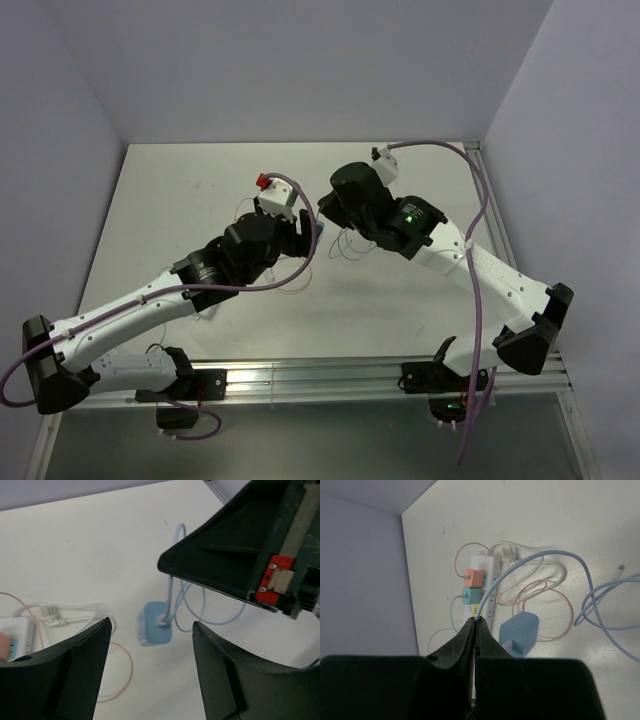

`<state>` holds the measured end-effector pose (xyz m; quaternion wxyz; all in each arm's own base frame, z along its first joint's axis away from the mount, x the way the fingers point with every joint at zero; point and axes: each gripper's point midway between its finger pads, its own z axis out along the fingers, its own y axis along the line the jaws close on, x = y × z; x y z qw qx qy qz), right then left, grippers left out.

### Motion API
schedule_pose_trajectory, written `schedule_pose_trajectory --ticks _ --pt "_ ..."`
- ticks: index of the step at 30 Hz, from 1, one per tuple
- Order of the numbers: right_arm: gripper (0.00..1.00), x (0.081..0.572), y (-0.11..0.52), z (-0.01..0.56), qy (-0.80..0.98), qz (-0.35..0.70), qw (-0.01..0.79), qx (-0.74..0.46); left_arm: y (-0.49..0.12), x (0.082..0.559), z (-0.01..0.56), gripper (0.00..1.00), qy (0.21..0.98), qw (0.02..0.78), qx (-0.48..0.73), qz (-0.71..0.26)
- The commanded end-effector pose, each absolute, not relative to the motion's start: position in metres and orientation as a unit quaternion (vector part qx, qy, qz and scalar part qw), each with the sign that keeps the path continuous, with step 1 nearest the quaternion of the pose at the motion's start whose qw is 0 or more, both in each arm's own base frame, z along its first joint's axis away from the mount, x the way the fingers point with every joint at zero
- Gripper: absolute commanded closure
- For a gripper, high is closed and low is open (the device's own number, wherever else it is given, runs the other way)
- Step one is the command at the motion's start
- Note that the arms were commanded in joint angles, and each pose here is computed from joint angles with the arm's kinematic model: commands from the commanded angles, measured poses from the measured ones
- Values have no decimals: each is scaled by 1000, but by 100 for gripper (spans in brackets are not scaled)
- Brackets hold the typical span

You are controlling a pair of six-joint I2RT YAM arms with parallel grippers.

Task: Insert the plug

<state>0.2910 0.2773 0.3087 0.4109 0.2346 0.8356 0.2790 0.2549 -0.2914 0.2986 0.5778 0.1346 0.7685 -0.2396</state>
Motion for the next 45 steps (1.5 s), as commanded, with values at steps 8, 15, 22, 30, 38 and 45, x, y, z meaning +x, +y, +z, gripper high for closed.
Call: schedule_pose_trajectory --ticks 8,15,22,30,38,45 --pt "100 294 276 333 818 284 429 258 -316 247 296 33 767 555 154 -284" --pt "100 292 279 331 820 285 426 254 -319 253 285 37 779 547 152 -266" --pt "100 291 282 331 821 289 423 251 -321 258 276 41 787 543 147 -252" --pt "100 290 282 330 822 287 424 250 -319 262 273 47 789 548 134 -245" --pt "100 290 284 328 824 288 421 247 -315 263 276 70 784 555 126 -247" --pt "47 286 301 321 839 306 415 173 -289 269 276 100 787 550 108 -258"
